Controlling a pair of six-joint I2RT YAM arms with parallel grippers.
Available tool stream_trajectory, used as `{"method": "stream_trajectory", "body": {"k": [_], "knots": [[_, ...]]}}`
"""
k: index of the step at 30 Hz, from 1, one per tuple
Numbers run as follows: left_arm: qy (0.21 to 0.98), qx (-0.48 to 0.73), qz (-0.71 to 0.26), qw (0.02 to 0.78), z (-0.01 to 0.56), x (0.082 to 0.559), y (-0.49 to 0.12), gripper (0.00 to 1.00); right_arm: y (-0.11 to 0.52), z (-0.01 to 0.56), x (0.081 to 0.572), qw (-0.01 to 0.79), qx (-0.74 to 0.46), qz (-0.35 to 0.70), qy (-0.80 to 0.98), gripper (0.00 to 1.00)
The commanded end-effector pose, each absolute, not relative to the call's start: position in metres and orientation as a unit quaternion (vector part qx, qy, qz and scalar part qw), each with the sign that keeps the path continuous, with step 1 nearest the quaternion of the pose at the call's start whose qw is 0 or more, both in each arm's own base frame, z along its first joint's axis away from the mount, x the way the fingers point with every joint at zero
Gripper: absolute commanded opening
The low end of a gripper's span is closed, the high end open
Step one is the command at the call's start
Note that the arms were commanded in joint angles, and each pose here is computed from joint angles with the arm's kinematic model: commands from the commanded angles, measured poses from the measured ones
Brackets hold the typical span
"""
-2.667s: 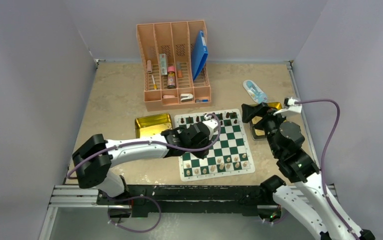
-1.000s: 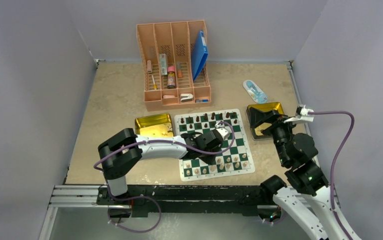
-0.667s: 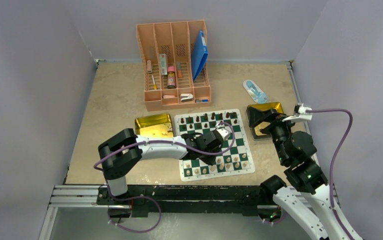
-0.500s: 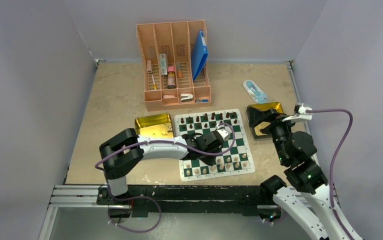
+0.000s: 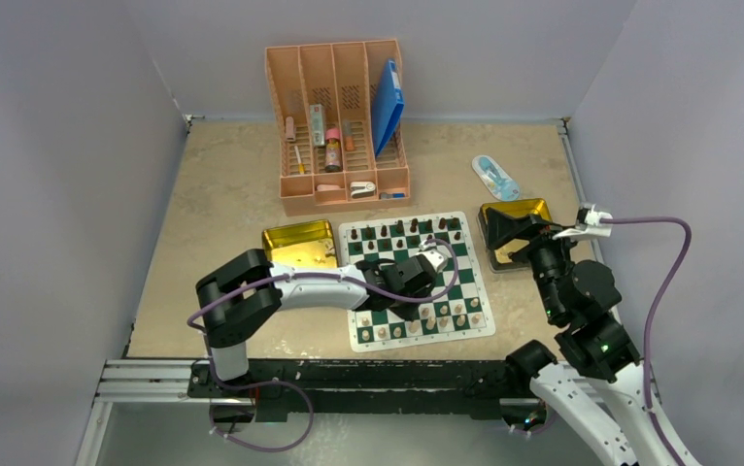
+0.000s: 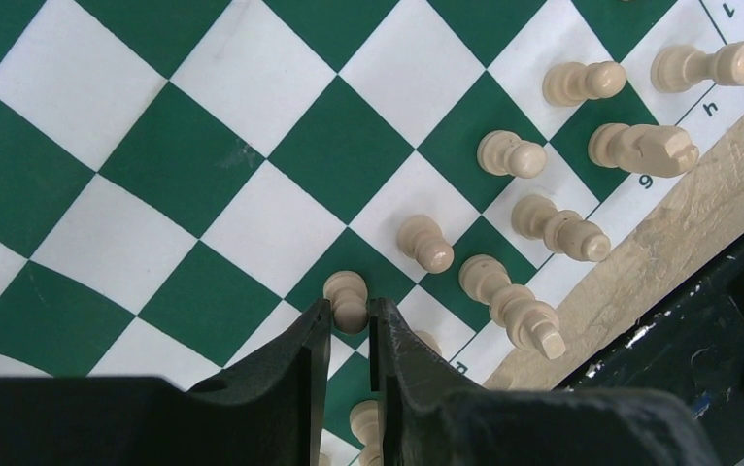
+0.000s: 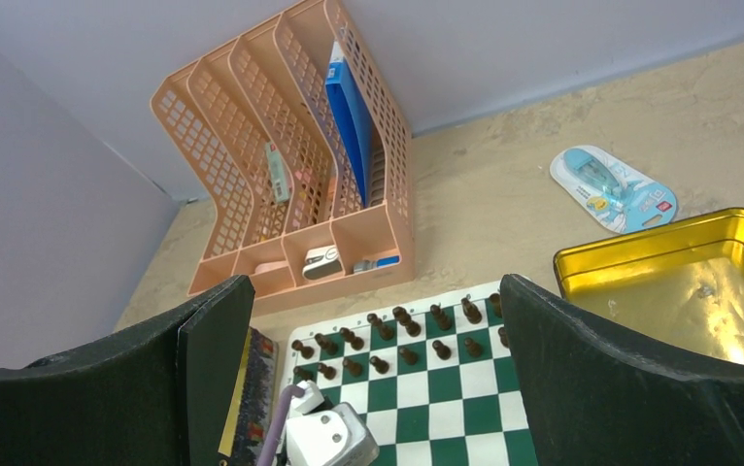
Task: Set up the chess pieces on the board
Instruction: Place the chess piece on the chessboard.
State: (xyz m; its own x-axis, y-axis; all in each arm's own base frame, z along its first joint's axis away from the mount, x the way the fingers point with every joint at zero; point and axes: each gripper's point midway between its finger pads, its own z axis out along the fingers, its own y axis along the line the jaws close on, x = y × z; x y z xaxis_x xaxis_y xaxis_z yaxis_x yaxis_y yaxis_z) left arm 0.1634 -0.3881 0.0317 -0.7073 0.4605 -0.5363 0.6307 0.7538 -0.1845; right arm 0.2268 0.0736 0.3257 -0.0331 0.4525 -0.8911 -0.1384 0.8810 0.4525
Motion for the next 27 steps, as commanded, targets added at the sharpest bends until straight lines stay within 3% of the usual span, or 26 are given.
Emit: {"method": "stream_trajectory", "body": {"k": [1, 27], "knots": [[0.9, 0.293, -0.196, 0.255, 0.0472, 0.1668, -0.4013, 0.21, 0.0732, 0.3533, 0.2221, 0.708, 0.11, 0.233, 0.657, 0.99], [0.904, 0.291, -0.202, 0.241, 0.0542, 0.1599, -0.401, 0.16, 0.0815, 0.3457, 0.2269, 0.701, 0.104, 0.243, 0.662, 0.99]]}}
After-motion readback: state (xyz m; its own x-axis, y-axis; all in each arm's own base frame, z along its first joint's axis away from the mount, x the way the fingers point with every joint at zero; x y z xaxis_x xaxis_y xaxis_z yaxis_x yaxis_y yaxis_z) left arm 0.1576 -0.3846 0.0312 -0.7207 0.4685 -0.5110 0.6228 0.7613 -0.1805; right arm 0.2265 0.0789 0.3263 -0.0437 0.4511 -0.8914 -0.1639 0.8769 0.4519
